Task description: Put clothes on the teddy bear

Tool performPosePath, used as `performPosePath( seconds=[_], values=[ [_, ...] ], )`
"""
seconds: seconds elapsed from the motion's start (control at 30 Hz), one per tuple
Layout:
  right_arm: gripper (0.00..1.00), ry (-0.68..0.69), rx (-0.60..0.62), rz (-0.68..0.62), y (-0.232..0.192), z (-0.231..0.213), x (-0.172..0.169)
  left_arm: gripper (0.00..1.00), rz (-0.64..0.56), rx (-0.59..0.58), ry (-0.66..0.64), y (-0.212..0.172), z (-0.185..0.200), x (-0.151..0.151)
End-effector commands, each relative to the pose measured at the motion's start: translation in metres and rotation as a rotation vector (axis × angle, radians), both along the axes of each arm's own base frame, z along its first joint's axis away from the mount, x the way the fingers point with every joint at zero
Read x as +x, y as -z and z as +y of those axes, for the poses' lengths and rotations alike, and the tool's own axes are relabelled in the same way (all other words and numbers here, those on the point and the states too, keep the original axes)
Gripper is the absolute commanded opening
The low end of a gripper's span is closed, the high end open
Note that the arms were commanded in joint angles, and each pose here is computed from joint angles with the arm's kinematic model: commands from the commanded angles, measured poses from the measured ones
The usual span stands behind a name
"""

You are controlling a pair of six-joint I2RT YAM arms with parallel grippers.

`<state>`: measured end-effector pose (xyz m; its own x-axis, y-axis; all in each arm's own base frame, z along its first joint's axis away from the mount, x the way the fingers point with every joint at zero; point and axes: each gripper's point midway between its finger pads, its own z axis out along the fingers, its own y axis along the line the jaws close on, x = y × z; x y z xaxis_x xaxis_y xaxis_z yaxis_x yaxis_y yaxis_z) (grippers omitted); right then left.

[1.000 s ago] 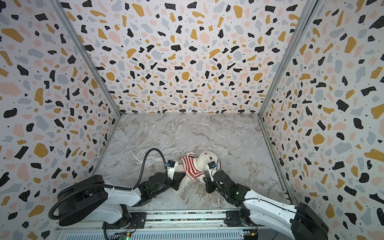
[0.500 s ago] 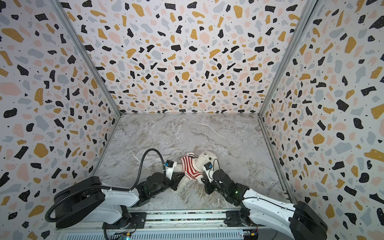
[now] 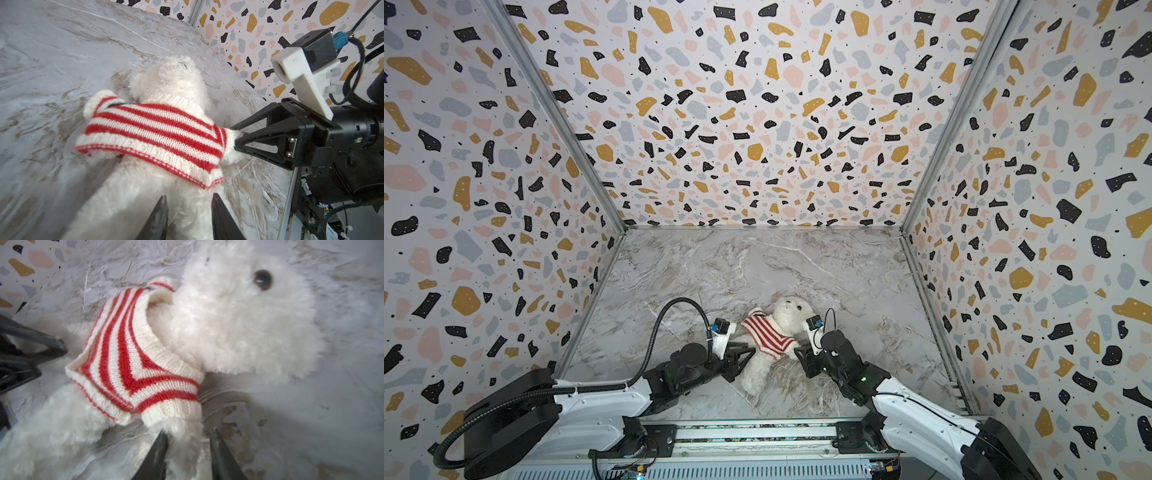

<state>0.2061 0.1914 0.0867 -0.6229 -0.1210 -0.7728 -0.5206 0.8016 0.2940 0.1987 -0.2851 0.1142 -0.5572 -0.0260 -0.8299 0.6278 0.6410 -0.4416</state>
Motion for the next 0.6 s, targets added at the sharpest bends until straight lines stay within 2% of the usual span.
performPosePath(
  seconds=[0.0, 0.17, 0.33, 0.57],
  values=[
    [0.42, 0.017, 0.029, -0.051, -0.028, 0.0, 0.008, 0.38, -0.005, 0.009, -0.033, -0.019, -0.001, 0.015],
    [0.43, -0.059, 0.008, -0.127, -0.065, 0.024, 0.021, 0.39, 0.029, -0.068, -0.095, -0.042, 0.013, 0.036],
    [0.41, -0.152, -0.021, -0.199, -0.089, 0.065, 0.031, 0.38, 0.073, -0.113, -0.202, -0.04, 0.042, 0.056],
    [0.31, -0.26, -0.011, -0.138, -0.062, 0.103, 0.032, 0.38, 0.119, -0.138, -0.275, -0.026, 0.068, 0.067]
  ],
)
